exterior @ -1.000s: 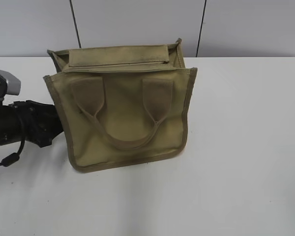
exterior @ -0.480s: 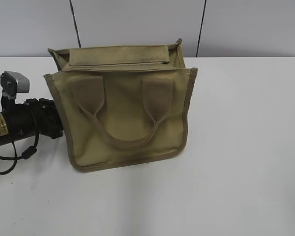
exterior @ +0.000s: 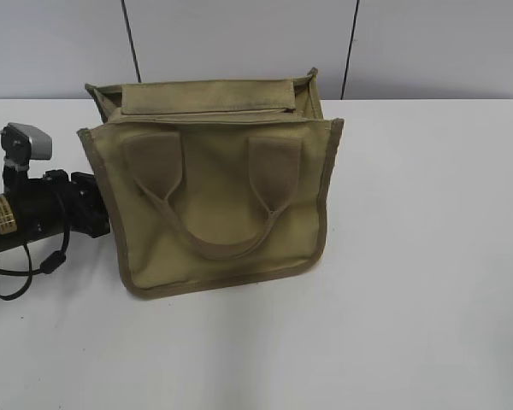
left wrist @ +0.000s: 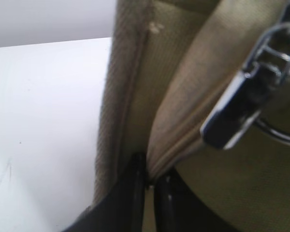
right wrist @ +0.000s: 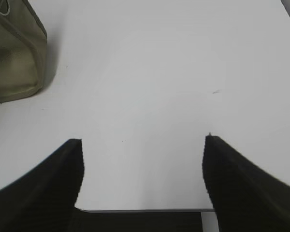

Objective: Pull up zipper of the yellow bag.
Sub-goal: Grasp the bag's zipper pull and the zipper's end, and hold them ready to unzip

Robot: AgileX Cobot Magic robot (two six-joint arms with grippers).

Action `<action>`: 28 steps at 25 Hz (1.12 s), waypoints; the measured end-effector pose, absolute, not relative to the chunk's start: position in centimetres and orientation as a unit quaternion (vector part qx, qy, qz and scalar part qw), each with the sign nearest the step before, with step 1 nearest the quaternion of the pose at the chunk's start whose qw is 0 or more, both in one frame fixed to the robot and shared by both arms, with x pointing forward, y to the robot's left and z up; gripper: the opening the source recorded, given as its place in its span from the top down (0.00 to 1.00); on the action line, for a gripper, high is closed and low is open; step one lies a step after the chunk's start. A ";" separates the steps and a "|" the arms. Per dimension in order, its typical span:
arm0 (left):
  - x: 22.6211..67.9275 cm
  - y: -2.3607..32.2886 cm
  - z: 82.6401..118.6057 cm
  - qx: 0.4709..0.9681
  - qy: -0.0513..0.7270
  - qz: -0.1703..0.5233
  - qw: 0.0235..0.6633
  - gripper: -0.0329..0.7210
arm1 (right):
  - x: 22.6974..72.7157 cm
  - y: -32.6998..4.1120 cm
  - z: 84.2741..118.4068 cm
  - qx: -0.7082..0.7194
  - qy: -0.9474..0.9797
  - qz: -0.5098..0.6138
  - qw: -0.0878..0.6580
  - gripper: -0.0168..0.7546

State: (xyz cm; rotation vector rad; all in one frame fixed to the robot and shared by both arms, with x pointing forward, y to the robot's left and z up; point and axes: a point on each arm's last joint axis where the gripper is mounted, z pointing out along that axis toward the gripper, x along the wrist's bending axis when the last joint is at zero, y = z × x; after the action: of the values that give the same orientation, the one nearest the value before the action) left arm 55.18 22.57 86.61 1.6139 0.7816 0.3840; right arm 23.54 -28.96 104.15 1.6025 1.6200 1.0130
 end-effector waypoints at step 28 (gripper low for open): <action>51.7 24.5 103.1 0.780 0.330 0.270 0.458 0.95 | 23.5 -28.6 105.1 0.603 0.604 0.419 0.312 0.22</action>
State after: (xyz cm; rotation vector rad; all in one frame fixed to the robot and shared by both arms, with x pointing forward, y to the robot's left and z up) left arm 51.69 24.45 103.08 1.9204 0.8133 0.6656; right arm 23.52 -28.57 105.10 1.5906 1.5928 1.1046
